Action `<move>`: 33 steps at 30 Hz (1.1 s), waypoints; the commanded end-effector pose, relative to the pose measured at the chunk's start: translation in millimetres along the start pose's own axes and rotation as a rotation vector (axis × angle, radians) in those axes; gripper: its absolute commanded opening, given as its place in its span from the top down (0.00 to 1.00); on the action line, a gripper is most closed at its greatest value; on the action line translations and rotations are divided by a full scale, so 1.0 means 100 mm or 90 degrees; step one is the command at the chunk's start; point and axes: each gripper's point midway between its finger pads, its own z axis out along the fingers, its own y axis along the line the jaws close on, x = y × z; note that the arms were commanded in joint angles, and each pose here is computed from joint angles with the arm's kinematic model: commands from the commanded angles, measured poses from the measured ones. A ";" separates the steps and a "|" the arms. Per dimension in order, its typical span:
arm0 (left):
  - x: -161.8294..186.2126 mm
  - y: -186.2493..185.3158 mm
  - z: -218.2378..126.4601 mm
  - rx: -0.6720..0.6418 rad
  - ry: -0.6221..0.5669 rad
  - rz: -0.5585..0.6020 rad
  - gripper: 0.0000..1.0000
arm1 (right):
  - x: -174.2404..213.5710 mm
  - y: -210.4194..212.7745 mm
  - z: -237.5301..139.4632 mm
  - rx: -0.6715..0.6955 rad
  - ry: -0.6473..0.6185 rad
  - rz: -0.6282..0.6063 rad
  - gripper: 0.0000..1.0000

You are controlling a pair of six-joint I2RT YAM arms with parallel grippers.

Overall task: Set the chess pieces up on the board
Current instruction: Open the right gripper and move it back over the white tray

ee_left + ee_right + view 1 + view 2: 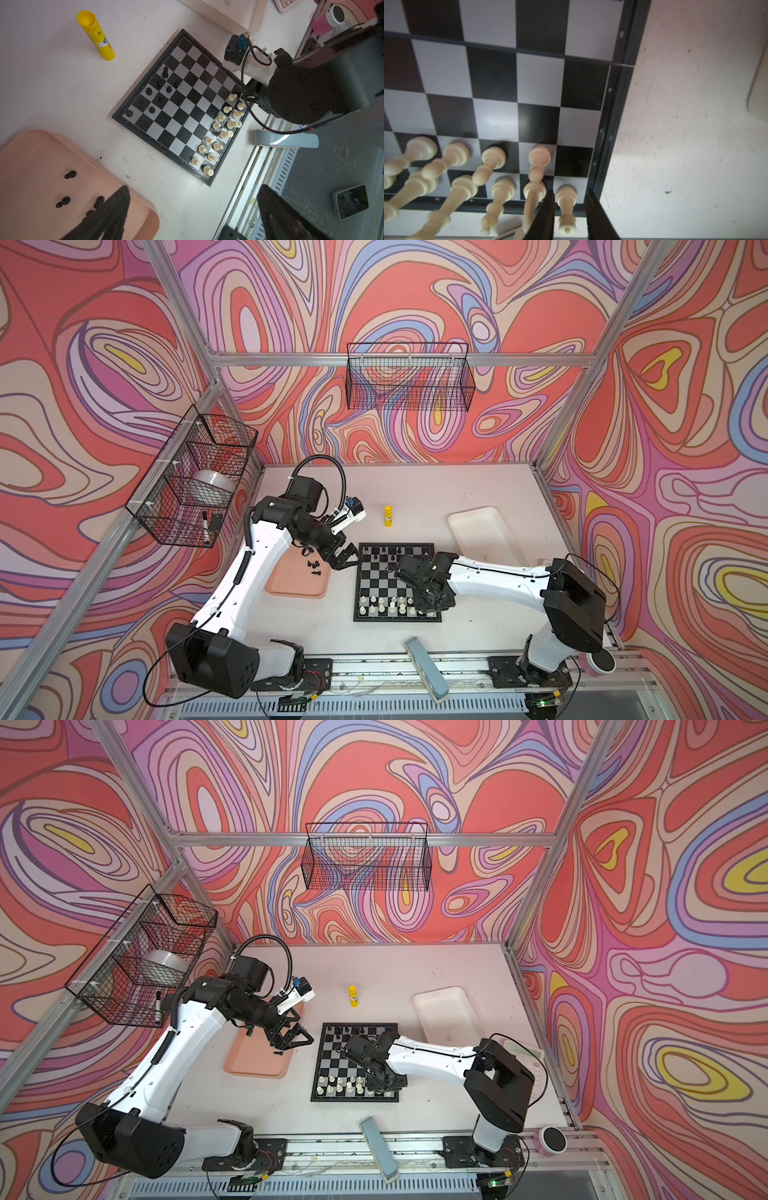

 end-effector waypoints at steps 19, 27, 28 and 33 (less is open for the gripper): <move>0.07 -0.08 -0.11 -0.001 0.011 0.022 0.03 | -1.11 -0.71 -0.79 -0.035 -0.142 0.091 0.75; 0.07 -0.13 -0.13 0.012 0.010 0.024 0.03 | -1.52 -1.72 -0.51 -0.001 -0.143 0.218 0.78; 0.07 -0.13 -0.13 0.013 0.011 0.024 0.03 | -1.53 -1.78 -0.48 0.003 -0.139 0.224 0.78; 0.10 -0.15 -0.11 0.024 0.020 0.028 0.03 | -1.59 -2.04 -0.29 -0.011 -0.128 0.267 0.80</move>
